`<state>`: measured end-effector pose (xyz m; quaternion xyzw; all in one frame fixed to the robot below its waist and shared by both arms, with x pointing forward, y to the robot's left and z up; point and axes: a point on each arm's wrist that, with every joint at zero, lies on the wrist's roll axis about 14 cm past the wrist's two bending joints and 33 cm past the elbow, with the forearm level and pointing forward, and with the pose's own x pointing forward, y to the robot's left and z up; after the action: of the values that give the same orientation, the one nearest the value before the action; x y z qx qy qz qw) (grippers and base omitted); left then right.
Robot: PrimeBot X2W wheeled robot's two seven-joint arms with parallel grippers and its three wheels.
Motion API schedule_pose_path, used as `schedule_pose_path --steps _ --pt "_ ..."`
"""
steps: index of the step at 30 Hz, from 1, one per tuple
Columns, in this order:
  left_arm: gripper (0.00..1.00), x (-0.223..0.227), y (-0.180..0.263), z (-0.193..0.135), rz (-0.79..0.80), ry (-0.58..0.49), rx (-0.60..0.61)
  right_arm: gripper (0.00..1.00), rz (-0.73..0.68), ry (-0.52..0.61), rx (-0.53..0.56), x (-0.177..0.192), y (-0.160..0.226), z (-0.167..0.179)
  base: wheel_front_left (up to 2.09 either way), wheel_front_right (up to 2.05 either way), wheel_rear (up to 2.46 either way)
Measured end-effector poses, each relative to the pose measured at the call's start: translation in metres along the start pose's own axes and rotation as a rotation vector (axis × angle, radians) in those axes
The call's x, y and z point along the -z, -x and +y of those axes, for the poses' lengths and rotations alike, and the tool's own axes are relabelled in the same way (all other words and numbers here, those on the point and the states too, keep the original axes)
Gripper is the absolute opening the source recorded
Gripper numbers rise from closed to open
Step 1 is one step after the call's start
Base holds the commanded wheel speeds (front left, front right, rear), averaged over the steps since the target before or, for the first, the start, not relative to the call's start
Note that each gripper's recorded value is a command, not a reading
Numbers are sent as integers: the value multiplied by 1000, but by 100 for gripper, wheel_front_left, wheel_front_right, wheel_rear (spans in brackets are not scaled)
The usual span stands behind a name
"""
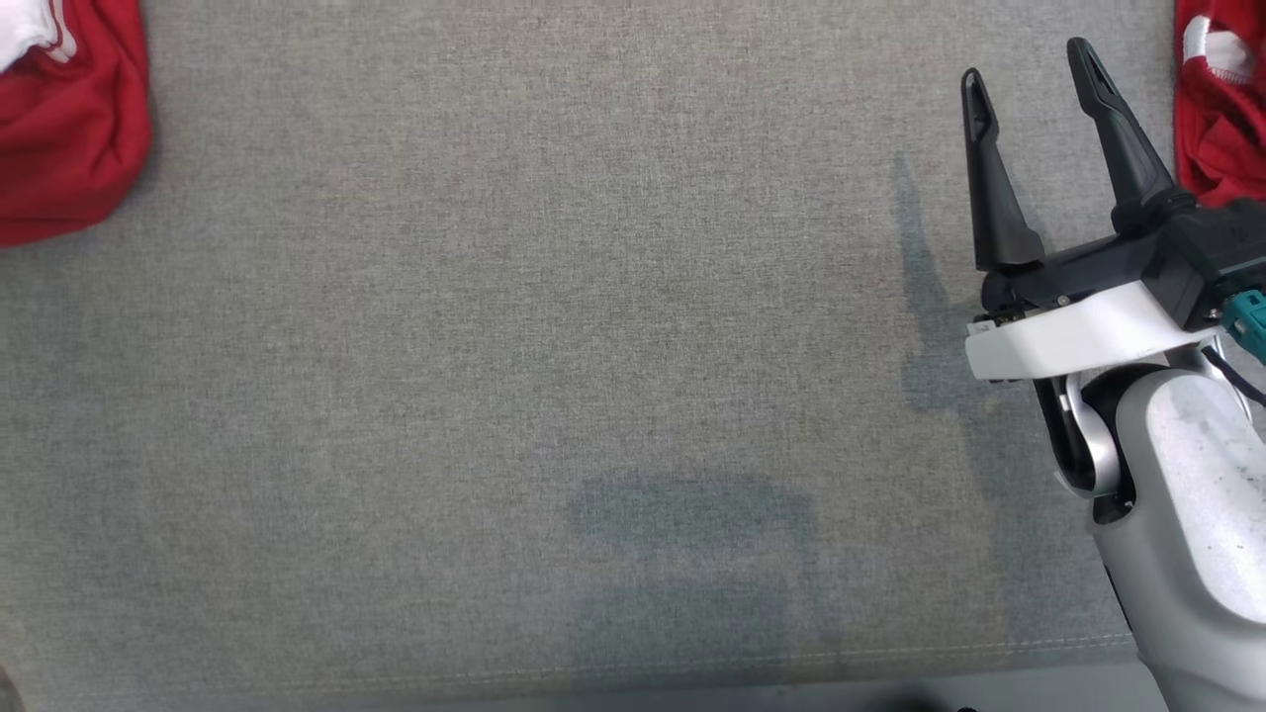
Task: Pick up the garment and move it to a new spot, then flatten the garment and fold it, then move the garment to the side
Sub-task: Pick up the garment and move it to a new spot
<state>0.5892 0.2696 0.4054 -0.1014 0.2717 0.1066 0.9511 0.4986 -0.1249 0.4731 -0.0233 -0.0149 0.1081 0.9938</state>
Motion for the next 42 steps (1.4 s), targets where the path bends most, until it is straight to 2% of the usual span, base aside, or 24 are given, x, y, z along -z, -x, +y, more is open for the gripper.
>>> schedule_pose_path --steps 4,13,14,15,16,17,28,42 --pt "0 -34 10 -7 -113 6 19 100 -31 6 6 -10 2 -1 0 0 0" --pt "0 -56 38 -33 -170 -18 115 100 -76 15 18 -35 11 -3 0 0 0" --pt "4 -61 42 -34 -186 -17 119 100 -81 15 19 -37 12 -3 0 0 0" --pt "28 -65 45 -35 -198 -19 126 100 -89 12 20 -41 13 -2 0 0 0" --pt "67 -69 49 -35 -210 -19 129 100 -96 8 20 -44 14 -2 0 0 0" --pt "100 -72 52 -37 -220 -23 138 100 -103 8 21 -48 14 -2 0 0 0" --pt "100 -111 95 -67 -418 -40 262 100 -163 -1 29 -75 27 1 0 0 0" --pt "100 -78 157 -100 -602 -81 405 100 -155 -13 93 -80 59 -12 0 0 0"
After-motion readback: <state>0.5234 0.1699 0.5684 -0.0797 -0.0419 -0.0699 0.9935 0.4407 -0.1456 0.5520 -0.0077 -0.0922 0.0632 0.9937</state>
